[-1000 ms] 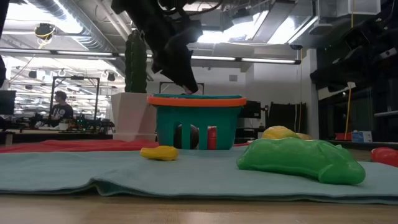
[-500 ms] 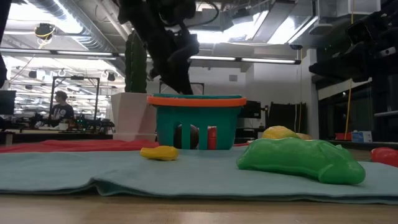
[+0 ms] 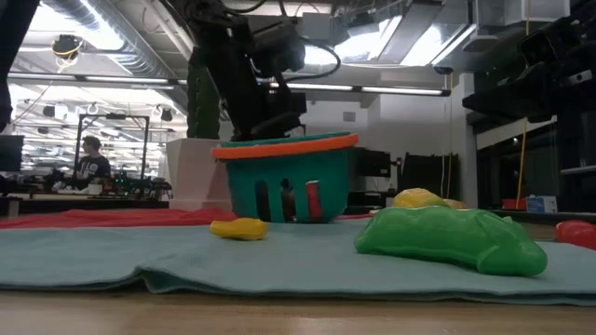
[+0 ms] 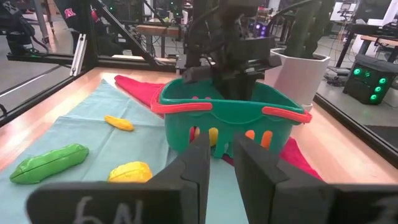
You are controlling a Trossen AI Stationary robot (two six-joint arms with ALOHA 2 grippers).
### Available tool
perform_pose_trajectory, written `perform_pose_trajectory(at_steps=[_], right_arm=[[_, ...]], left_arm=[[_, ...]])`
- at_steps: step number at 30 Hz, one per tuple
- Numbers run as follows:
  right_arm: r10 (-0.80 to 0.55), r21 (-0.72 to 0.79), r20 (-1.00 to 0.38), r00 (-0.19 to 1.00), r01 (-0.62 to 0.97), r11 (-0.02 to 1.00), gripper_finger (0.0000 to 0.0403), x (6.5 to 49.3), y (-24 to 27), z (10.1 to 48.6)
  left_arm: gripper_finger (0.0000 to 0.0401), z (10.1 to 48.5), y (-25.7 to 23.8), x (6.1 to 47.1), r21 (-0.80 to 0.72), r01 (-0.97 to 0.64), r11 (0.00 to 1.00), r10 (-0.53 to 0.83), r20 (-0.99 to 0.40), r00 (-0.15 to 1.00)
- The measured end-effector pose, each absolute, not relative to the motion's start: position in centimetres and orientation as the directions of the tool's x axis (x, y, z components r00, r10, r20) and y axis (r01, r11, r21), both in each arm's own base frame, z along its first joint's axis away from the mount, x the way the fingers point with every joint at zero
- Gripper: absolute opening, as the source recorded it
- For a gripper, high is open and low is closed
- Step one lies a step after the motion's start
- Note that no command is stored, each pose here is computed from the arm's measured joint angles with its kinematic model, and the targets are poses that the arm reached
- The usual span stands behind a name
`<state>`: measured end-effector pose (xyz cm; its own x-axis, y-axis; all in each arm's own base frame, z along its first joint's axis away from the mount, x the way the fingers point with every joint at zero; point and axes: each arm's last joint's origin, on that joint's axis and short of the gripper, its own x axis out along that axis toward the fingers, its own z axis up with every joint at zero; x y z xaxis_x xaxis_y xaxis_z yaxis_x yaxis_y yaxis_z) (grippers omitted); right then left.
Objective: Pick and placing Produce into tupperware
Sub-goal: Put the apricot into the basket, then put the blackberry into the basket
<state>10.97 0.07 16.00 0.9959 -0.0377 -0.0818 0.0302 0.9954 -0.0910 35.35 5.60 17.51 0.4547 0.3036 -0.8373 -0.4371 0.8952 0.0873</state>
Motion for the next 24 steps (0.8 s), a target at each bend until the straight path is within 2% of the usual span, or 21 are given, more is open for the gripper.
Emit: perform_pose_trajectory(at_steps=[11,24], right_arm=[[-0.037,-0.096,-0.086,0.996,0.029,0.995,0.0073,11.0,0.1,16.0],[-0.037,-0.096,-0.089,0.995,0.029,0.995,0.0073,11.0,0.1,15.9]], left_arm=[[0.0090,19.9,5.1,36.0,0.119,-0.365,0.924,0.309,-0.795,0.523],[0.0116,20.0,4.4,36.1,0.128,-0.333,0.934,0.297,-0.795,0.529]])
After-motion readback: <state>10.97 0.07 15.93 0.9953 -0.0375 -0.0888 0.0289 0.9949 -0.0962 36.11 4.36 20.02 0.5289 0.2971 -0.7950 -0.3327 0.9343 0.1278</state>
